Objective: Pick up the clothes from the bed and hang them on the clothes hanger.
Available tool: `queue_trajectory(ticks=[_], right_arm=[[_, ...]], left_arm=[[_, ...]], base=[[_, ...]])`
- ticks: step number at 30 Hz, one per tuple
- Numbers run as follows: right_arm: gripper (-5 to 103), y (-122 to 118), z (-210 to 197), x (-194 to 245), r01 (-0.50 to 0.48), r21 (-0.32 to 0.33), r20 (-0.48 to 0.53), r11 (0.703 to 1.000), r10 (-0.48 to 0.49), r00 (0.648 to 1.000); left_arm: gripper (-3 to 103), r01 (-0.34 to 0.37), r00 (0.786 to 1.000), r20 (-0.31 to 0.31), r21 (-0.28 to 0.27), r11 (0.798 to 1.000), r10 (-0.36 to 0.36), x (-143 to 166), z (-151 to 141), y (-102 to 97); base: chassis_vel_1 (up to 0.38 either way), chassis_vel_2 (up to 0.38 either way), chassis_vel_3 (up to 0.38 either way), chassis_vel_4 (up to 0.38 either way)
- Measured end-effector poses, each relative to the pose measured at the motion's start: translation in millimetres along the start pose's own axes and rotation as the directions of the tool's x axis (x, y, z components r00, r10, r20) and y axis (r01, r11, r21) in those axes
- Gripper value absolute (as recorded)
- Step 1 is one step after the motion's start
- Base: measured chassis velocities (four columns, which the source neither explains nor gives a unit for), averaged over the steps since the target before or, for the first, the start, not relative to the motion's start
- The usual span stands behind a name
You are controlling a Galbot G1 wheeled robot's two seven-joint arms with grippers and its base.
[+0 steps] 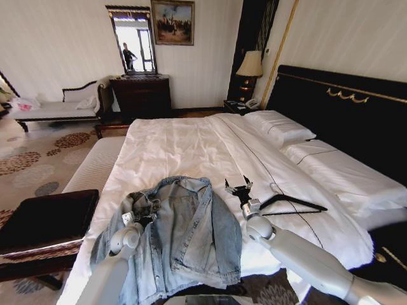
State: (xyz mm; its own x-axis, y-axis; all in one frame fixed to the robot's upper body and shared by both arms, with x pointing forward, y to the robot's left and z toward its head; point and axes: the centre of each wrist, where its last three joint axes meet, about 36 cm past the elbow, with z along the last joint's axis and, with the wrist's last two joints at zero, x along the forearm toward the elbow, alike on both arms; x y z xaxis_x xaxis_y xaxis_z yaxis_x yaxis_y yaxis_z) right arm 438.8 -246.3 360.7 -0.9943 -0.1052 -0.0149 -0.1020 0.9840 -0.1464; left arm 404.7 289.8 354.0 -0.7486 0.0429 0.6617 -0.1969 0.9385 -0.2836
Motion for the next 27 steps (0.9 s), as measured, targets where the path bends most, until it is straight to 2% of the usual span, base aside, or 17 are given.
queue_trajectory(ticks=[2,5,6,10,11,12,13,14,21,27], right_arm=[[100,0.0,0.4,-0.1,0.0,0.001,-0.001,1.0,0.0,1.0],[100,-1.0,3.1,0.5,-0.002,0.009,-0.003,1.0,0.002,1.0],[100,-1.0,3.1,0.5,-0.002,0.009,-0.003,1.0,0.002,1.0],[100,-2.1,5.3,-0.4,-0.005,0.017,-0.005,1.0,0.005,1.0],[100,-2.1,5.3,-0.4,-0.005,0.017,-0.005,1.0,0.005,1.0],[100,-1.9,5.2,-1.4,-0.005,0.018,-0.003,1.0,0.005,1.0],[100,-1.6,5.0,-2.0,-0.005,0.018,-0.002,1.0,0.005,1.0],[100,-0.8,4.5,-2.9,-0.003,0.018,0.0,1.0,0.003,1.0],[100,-0.5,1.7,-5.3,0.001,0.019,0.009,1.0,-0.001,1.0],[100,-2.9,1.1,-2.8,-0.001,0.019,0.01,1.0,0.001,1.0]], left_arm=[[56,-0.003,1.0,0.006,0.003,1.0,0.003,1.2,-1.7,0.1],[40,-0.017,0.999,0.042,0.021,1.0,0.016,12.6,-11.6,1.5],[40,-0.017,0.999,0.042,0.021,1.0,0.016,12.6,-11.6,1.5],[18,-0.034,0.995,0.093,0.037,0.999,0.03,33.5,-25.5,7.9],[18,-0.034,0.995,0.093,0.037,0.999,0.03,33.5,-25.5,7.9],[12,-0.038,0.994,0.107,0.042,0.998,0.033,39.3,-29.8,10.2],[12,-0.04,0.993,0.115,0.045,0.998,0.034,42.6,-32.3,11.3],[8,-0.045,0.991,0.132,0.051,0.998,0.038,49.5,-37.1,13.4],[5,-0.056,0.982,0.186,0.076,0.996,0.041,75.5,-50.3,20.2],[5,-0.008,0.972,0.234,0.095,0.995,-0.015,99.6,-60.6,34.3]], base=[[0.0,0.0,0.0,0.0],[0.0,0.0,0.0,0.0],[0.0,0.0,0.0,0.0],[0.0,0.0,0.0,0.0],[0.0,0.0,0.0,0.0],[0.0,0.0,0.0,0.0],[0.0,0.0,0.0,0.0],[0.0,0.0,0.0,0.0],[0.0,0.0,0.0,0.0],[0.0,0.0,0.0,0.0]])
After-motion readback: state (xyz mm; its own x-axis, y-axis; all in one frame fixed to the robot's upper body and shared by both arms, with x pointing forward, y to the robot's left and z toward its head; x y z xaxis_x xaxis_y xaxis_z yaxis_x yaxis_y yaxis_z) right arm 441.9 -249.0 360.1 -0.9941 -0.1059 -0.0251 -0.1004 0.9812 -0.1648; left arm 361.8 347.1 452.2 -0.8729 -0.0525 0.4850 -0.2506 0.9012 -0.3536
